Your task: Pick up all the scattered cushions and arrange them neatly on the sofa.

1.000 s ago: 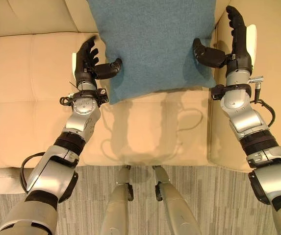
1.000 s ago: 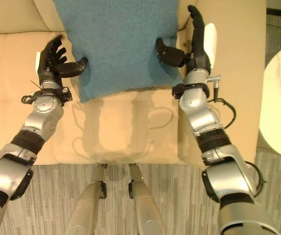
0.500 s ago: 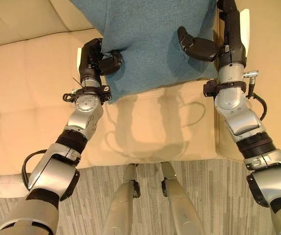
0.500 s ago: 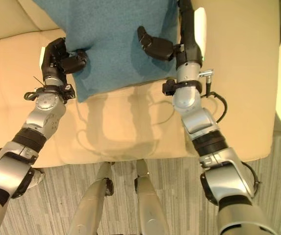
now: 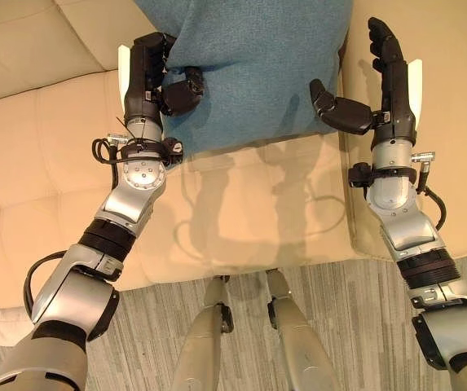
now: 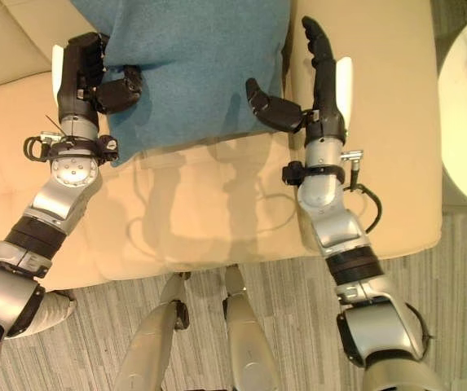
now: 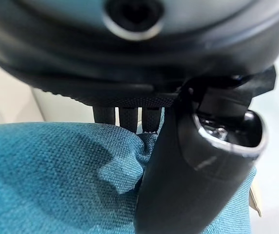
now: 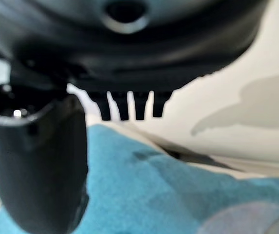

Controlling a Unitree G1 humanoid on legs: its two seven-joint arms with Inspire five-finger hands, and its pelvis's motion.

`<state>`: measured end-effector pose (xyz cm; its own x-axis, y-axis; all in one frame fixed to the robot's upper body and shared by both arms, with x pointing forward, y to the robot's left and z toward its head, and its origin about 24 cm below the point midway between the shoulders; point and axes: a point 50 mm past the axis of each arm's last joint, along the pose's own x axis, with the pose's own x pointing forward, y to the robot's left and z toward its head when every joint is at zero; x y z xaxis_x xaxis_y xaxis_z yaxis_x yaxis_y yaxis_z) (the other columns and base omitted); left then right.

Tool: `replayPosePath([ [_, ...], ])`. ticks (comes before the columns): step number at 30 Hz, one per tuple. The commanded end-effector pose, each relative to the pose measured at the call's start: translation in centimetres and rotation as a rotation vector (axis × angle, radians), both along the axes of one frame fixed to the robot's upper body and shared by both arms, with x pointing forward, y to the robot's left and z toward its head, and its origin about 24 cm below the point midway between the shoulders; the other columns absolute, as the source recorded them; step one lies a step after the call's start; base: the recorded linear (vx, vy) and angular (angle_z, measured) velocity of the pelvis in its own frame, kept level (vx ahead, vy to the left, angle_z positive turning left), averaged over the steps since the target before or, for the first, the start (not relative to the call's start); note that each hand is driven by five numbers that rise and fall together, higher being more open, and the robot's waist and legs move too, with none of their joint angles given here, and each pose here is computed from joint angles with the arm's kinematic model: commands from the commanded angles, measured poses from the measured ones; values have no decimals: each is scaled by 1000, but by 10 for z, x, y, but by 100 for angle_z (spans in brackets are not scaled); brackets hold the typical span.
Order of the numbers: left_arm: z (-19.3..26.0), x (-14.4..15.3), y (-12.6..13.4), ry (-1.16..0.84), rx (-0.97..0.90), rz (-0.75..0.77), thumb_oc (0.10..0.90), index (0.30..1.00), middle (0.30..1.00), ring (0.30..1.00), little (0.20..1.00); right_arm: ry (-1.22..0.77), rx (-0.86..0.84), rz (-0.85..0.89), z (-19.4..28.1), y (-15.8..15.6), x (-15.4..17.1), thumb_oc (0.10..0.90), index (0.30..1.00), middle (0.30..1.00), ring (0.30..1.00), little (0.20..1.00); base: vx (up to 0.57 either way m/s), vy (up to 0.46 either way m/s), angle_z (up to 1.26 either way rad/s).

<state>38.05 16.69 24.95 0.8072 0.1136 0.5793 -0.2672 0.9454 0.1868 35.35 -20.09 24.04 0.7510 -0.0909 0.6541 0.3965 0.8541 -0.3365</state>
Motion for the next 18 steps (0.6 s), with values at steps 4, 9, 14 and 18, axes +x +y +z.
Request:
replayPosePath([
  [4, 64, -8, -14, -269, 25, -16, 800, 900, 900, 900, 900, -235, 7, 72, 38, 15, -16, 800, 900, 900, 900, 900, -4, -23, 3],
  [9, 52, 3, 1, -180, 81, 81, 800, 900, 900, 900, 900, -234, 17, 57, 39, 13, -15, 800, 900, 900, 900, 900, 6, -18, 4],
  [14, 40, 10, 31, -89, 120, 204, 800, 900, 900, 900, 900, -229, 27, 52, 36, 5, -18, 800, 900, 900, 900, 900, 9, -10, 5],
  [18, 27, 8, 55, -47, 108, 268, 800, 900, 900, 900, 900, -219, 31, 45, 29, -5, -24, 800, 900, 900, 900, 900, 0, 0, 0],
])
